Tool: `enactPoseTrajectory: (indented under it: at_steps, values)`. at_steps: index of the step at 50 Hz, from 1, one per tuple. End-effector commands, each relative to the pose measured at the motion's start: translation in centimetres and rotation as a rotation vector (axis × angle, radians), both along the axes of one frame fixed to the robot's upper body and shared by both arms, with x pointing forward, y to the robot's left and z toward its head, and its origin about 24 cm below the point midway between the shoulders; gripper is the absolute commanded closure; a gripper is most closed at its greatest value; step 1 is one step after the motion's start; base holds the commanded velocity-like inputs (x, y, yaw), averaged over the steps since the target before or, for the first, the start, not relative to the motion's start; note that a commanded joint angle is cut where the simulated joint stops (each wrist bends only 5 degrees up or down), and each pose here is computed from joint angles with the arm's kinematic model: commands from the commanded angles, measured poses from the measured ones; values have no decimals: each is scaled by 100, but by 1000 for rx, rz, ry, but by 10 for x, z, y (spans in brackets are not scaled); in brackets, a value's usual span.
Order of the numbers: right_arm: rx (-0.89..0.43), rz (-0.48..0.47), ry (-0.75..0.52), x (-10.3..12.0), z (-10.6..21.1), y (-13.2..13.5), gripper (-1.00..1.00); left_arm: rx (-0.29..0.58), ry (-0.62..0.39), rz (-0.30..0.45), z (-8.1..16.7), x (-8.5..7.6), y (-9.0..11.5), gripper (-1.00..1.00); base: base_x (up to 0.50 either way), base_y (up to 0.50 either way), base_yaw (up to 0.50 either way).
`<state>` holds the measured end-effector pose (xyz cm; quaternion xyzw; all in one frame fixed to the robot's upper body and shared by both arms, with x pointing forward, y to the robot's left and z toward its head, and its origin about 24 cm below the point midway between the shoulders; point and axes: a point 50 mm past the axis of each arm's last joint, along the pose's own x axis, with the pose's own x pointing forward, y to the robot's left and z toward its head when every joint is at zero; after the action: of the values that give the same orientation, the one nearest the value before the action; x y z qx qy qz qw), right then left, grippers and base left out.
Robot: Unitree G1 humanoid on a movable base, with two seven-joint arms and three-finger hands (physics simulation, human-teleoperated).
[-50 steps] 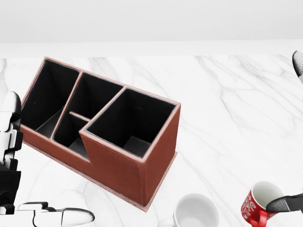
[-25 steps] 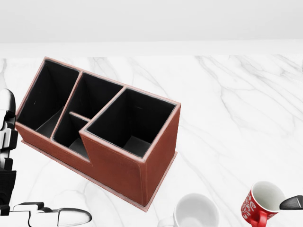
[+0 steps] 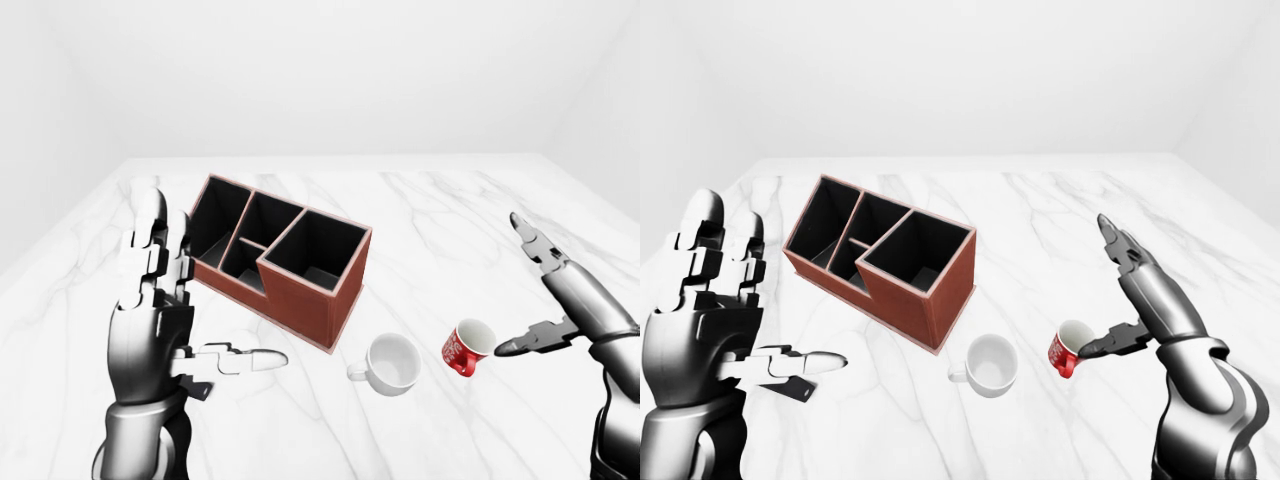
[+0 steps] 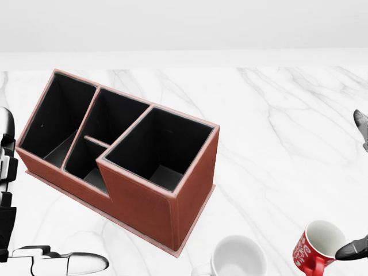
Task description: Pick up the red mug and place it to the right of the caddy.
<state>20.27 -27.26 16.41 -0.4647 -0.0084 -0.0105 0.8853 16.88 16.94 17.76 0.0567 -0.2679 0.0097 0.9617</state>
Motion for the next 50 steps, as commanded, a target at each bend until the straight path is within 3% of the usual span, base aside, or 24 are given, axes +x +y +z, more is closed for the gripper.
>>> enactPoseTrajectory:
  at_steps: [1, 20, 50]
  values:
    - [24, -47, 126, 7, -25, -15, -100, 1, 2, 3, 0, 0, 1, -100, 0, 0, 0]
    - [-17, -126, 243, 12, -41, -36, -100, 5, -14, 5, 3, -2, 1, -100, 0, 0, 0]
    - [-81, -174, 453, 29, -70, -58, -100, 3, -9, 0, 2, -3, 0, -100, 0, 0, 0]
